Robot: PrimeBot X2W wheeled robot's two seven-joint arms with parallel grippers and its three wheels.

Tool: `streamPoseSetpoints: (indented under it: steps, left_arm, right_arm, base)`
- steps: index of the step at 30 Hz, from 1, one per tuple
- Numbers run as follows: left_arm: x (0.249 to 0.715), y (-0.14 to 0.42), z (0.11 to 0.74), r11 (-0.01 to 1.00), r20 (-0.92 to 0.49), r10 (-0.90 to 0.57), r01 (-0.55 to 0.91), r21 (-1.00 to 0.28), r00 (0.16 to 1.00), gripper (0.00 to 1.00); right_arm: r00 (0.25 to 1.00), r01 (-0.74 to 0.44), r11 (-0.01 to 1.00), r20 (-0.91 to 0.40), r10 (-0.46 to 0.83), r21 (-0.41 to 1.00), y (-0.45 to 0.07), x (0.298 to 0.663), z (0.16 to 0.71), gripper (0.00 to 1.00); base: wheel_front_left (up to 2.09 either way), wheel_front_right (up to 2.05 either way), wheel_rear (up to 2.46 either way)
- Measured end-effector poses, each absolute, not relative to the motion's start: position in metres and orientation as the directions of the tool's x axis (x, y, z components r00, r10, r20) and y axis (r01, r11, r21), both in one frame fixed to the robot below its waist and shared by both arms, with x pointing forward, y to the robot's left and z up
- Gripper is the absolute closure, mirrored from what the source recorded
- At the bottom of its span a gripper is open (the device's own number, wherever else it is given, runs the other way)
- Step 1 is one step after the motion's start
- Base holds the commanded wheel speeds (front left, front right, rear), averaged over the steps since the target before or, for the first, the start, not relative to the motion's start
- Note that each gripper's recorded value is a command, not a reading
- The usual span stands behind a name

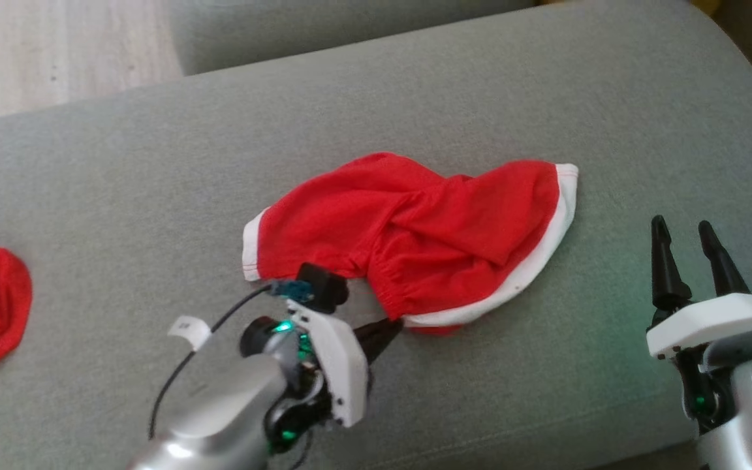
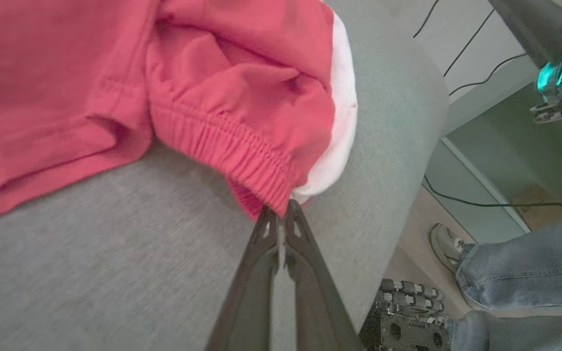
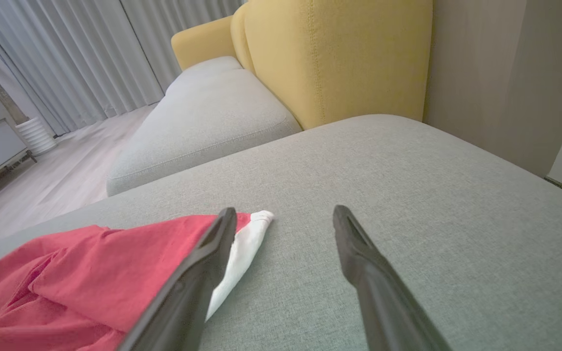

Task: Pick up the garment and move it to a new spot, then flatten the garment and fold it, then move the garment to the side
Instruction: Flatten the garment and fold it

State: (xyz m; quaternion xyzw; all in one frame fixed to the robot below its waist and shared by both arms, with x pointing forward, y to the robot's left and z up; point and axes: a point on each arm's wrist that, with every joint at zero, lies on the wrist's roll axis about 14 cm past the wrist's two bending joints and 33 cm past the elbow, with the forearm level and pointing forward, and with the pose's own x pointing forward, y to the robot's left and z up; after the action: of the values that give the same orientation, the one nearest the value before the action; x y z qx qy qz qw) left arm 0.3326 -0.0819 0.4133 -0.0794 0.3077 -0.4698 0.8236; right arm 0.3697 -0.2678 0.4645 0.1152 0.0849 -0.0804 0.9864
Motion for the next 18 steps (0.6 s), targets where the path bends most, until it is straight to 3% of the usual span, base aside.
streamPoseSetpoints:
  steps: [16, 17, 18]
  left_arm:
    - [0.336, 0.057, 0.384, 0.726, -0.659, -0.627, 0.619, -0.300, 0.415, 1.00]
    - [0.336, 0.062, 0.382, 0.745, -0.650, -0.620, 0.588, -0.314, 0.438, 0.56]
    - [0.336, 0.063, 0.383, 0.752, -0.641, -0.621, 0.574, -0.323, 0.452, 0.00]
  right_arm:
    - [0.983, 0.109, 0.966, -0.169, -0.069, 0.235, -0.243, 0.383, 0.471, 0.00]
    - [0.982, 0.106, 0.966, -0.176, -0.065, 0.235, -0.242, 0.383, 0.470, 0.00]
    - [0.982, 0.104, 0.966, -0.176, -0.063, 0.235, -0.241, 0.384, 0.471, 0.00]
  base:
    - [0.00, 0.00, 0.00]
    - [0.00, 0.00, 0.00]
    - [0.00, 0.00, 0.00]
